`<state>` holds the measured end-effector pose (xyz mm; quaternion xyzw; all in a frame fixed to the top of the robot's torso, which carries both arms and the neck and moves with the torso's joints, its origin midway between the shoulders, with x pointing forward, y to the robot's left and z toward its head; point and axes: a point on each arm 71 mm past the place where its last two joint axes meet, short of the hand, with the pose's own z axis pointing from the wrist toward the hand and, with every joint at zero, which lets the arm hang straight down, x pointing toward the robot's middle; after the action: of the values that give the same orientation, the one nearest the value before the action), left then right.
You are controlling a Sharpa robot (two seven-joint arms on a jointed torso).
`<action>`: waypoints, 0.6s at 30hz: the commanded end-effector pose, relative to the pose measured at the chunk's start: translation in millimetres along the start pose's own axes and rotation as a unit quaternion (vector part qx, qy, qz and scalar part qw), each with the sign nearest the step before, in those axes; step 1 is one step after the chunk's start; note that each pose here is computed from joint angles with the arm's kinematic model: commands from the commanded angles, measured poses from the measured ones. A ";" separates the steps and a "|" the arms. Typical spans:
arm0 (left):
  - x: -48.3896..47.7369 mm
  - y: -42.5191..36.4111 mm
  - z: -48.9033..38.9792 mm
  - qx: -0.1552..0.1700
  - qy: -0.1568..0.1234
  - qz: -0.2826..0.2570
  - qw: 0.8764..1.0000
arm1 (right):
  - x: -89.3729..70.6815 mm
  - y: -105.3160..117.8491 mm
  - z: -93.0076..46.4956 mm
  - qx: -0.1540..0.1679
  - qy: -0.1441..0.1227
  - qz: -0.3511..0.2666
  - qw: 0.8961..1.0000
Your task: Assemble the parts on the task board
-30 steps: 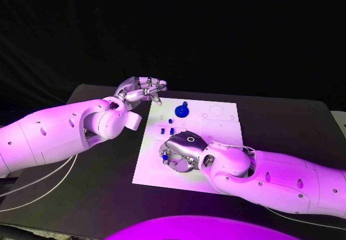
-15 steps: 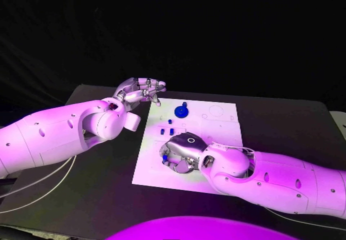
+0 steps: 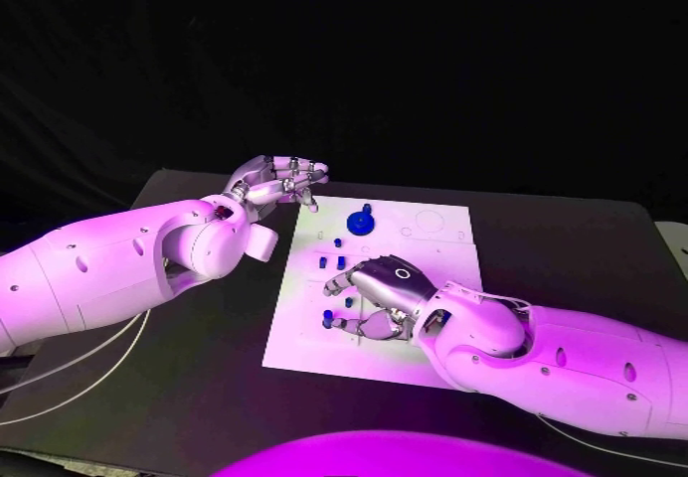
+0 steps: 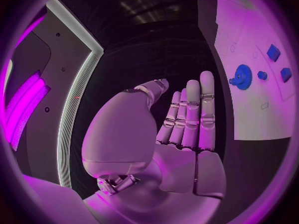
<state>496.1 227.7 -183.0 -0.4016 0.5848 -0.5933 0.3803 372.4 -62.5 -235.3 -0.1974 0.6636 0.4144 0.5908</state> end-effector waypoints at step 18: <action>-3.1 2.1 -3.9 0.001 0.004 -0.004 1.000 | -67.3 -90.5 -110.6 0.261 0.017 0.164 0.951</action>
<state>494.2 233.8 -186.6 -0.4039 0.5877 -0.5881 0.3816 391.4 -215.3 -195.5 0.0461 0.7439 0.3367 0.5754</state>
